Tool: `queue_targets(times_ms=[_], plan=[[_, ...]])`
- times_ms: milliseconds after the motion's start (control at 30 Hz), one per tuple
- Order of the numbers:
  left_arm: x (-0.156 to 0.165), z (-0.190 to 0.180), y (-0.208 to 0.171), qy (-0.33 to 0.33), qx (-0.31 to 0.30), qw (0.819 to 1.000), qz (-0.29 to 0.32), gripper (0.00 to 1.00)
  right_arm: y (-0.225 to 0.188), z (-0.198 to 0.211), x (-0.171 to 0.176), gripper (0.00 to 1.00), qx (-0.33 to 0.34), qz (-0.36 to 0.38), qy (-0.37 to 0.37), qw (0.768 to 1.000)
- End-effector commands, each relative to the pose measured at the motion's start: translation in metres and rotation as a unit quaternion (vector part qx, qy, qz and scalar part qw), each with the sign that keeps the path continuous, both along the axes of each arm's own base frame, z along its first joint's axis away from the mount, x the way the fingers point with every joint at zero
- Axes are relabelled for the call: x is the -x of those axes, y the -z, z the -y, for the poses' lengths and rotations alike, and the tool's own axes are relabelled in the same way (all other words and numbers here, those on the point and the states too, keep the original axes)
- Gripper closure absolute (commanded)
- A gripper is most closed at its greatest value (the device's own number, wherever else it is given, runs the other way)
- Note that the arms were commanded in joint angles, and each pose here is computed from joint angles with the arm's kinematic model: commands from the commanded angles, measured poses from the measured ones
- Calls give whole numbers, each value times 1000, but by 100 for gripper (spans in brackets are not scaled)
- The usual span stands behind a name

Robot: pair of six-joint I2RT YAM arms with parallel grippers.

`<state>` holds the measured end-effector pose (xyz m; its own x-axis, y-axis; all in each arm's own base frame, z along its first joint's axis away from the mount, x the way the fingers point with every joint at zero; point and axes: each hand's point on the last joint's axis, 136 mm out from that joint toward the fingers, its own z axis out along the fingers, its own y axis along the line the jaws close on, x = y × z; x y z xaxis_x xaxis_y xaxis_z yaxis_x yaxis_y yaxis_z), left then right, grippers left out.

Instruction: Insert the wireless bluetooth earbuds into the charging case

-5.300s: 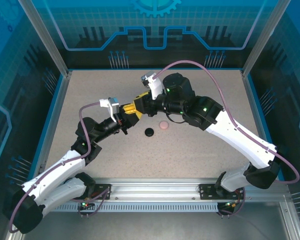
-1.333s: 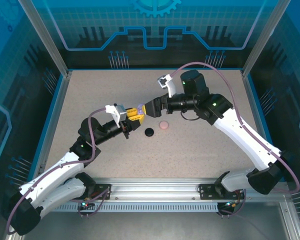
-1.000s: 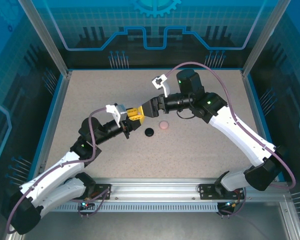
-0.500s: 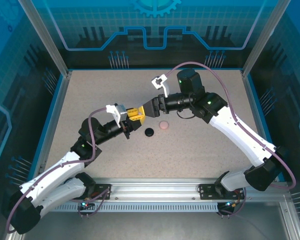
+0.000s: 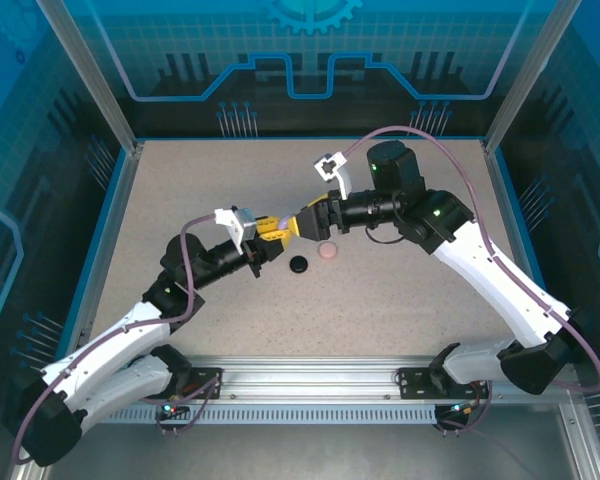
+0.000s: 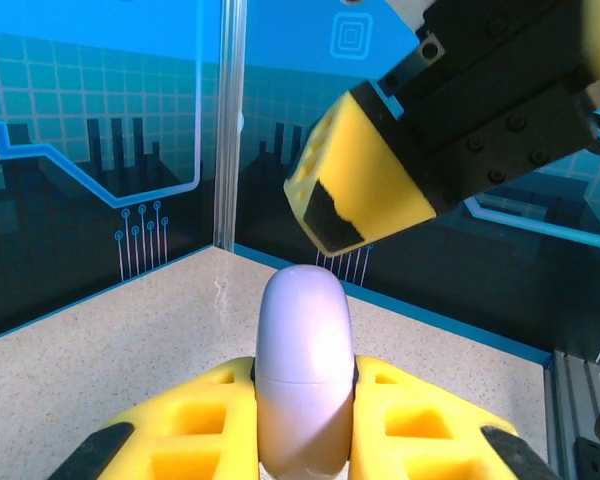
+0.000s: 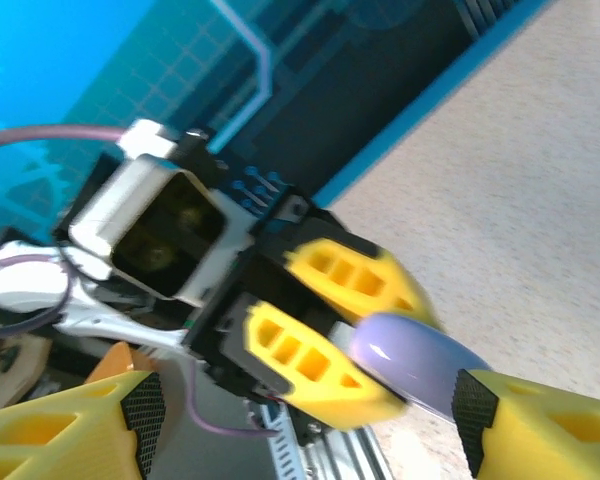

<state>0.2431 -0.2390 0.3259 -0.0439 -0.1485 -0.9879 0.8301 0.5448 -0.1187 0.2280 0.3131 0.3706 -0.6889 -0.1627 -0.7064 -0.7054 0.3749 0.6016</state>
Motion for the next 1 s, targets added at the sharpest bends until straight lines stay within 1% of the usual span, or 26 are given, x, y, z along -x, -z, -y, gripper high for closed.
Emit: queue_targets(times_ms=[0,67,167,200,267,400,467,600,700,733,867,933,967], plan=[[-6,-2,6,-13,12,999,-38,100,19,37,-20,18,93,21,104,990],[-9,-2,20,-17,12,997,-78,100,32,59,-31,15,134,23,164,977],[-14,-1,54,-25,9,986,-166,100,56,93,-42,7,168,9,240,956],[-14,0,67,-25,7,980,-198,100,63,105,-44,3,173,0,263,949],[-13,1,93,-28,4,965,-259,100,80,125,-46,0,181,-21,298,937],[-11,-1,146,-47,-22,932,-359,100,106,153,-45,0,177,-52,336,923],[-11,-7,168,-71,-46,915,-394,100,115,163,-43,0,176,-65,348,919],[-18,-31,204,-156,-79,881,-440,100,128,176,-39,0,184,-76,360,911],[-23,-44,220,-195,-81,867,-452,100,133,181,-36,0,190,-80,364,908],[-24,-48,226,-206,-76,859,-462,100,135,182,-36,0,192,-81,365,908],[-28,-57,253,-220,-44,823,-522,100,139,186,-35,0,196,-82,367,906],[-28,-58,264,-220,-39,810,-542,100,140,187,-35,0,197,-83,367,905],[-29,-58,268,-220,-39,806,-548,100,141,188,-34,0,198,-83,367,905]])
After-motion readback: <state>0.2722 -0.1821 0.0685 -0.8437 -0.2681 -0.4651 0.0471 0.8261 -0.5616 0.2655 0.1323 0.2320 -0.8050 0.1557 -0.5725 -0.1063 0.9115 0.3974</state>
